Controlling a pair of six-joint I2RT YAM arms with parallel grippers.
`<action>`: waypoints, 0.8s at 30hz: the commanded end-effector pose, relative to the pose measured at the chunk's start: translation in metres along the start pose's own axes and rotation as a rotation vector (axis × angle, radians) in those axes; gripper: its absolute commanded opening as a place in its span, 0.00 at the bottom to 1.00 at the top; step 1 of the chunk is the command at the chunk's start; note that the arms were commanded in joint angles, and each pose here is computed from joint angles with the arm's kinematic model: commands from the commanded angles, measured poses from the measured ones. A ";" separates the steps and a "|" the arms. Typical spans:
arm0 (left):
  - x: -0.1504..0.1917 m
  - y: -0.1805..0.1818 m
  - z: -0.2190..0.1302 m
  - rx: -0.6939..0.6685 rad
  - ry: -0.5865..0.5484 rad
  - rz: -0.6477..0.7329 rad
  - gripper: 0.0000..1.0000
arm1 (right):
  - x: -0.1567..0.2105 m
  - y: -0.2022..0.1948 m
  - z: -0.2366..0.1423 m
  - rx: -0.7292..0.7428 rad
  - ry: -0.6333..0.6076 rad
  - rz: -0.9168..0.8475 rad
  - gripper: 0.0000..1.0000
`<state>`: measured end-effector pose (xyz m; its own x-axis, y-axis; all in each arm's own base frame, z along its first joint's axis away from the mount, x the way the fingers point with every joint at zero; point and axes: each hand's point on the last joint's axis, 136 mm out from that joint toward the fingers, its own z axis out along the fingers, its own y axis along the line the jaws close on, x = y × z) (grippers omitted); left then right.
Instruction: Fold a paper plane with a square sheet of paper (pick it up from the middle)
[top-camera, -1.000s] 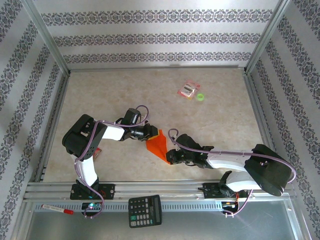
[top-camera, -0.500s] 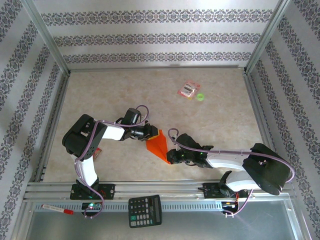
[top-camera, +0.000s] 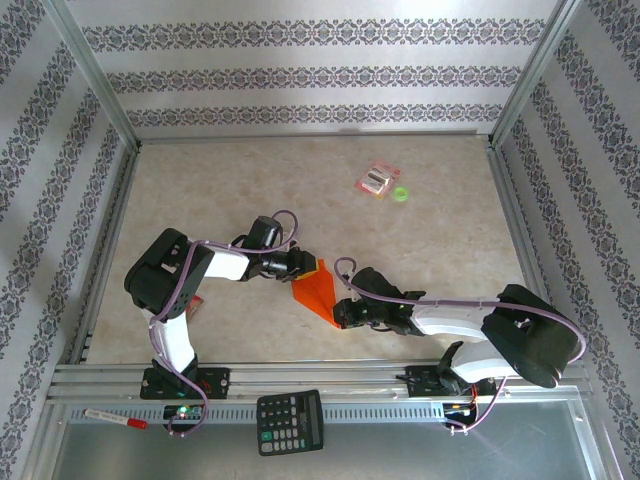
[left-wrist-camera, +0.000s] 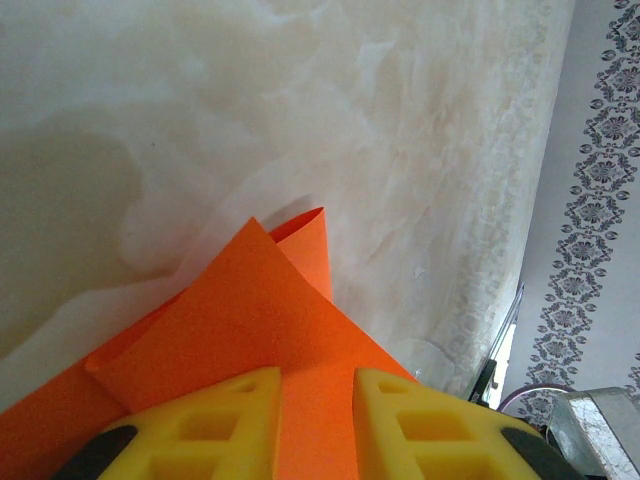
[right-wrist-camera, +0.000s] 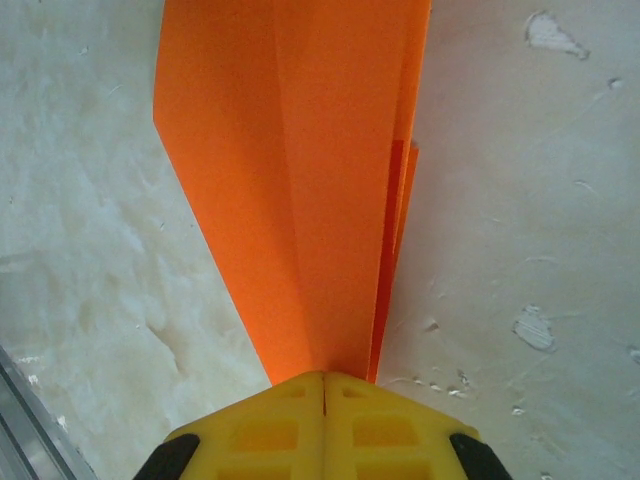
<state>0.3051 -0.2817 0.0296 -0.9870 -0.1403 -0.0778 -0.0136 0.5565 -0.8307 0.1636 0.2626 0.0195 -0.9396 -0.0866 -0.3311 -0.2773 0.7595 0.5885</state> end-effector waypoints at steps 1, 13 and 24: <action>0.011 0.036 0.002 -0.110 0.025 -0.056 0.26 | -0.006 0.005 0.001 -0.017 -0.001 -0.015 0.02; 0.010 0.035 0.001 -0.109 0.025 -0.055 0.26 | 0.003 -0.005 0.004 0.011 0.019 -0.001 0.01; 0.011 0.036 0.000 -0.114 0.025 -0.057 0.26 | 0.017 -0.022 0.007 0.055 0.049 0.014 0.00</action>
<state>0.3052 -0.2818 0.0297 -0.9871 -0.1384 -0.0804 -0.0105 0.5571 -0.8304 0.1631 0.2642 0.0150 -0.9414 -0.0917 -0.3246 -0.2777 0.7567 0.5918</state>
